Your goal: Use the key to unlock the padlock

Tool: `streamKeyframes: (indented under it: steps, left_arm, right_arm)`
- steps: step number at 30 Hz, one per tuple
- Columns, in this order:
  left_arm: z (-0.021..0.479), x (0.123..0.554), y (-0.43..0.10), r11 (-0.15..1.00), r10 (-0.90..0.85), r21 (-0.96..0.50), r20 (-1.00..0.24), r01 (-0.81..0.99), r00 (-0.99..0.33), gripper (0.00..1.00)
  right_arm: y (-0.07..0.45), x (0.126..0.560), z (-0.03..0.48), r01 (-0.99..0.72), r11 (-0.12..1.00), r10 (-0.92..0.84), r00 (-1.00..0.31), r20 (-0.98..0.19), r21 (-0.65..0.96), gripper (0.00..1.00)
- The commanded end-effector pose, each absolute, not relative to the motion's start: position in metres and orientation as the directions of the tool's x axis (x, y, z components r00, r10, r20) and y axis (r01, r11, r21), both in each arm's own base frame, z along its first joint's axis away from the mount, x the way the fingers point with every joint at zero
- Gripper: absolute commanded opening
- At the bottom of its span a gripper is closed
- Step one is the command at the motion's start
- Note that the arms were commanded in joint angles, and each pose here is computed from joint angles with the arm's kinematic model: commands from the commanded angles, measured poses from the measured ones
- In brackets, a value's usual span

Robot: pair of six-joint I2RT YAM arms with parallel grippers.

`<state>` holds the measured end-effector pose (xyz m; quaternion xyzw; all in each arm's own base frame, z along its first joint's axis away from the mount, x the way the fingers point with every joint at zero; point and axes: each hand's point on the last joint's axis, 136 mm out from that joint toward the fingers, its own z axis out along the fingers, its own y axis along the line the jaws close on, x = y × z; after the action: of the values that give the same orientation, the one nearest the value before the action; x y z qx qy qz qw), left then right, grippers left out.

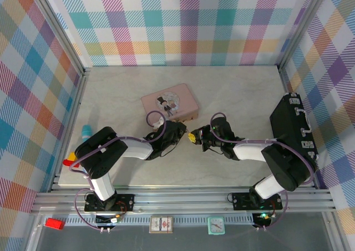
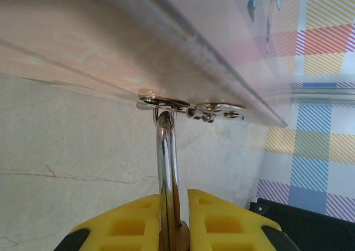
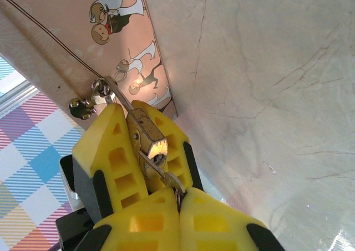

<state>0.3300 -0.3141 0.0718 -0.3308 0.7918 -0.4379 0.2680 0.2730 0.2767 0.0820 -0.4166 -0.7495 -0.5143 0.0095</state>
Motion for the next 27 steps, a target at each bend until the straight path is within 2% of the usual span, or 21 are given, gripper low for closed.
streamKeyframes:
  steps: [1,17,27]
  left_arm:
    - [0.051,0.289,-0.351,0.388,-0.64,-0.854,0.02,-0.346,-0.768,0.0]
    - [0.044,0.289,-0.35,0.389,-0.646,-0.85,0.023,-0.356,-0.763,0.0]
    - [0.045,0.288,-0.349,0.391,-0.647,-0.849,0.022,-0.356,-0.762,0.0]
  right_arm:
    - [0.277,0.271,0.077,0.639,0.136,0.61,-0.656,0.444,0.757,0.0]
    - [0.258,0.258,0.075,0.641,0.177,0.652,-0.645,0.398,0.747,0.0]
    - [0.266,0.26,0.081,0.624,0.167,0.623,-0.666,0.409,0.763,0.0]
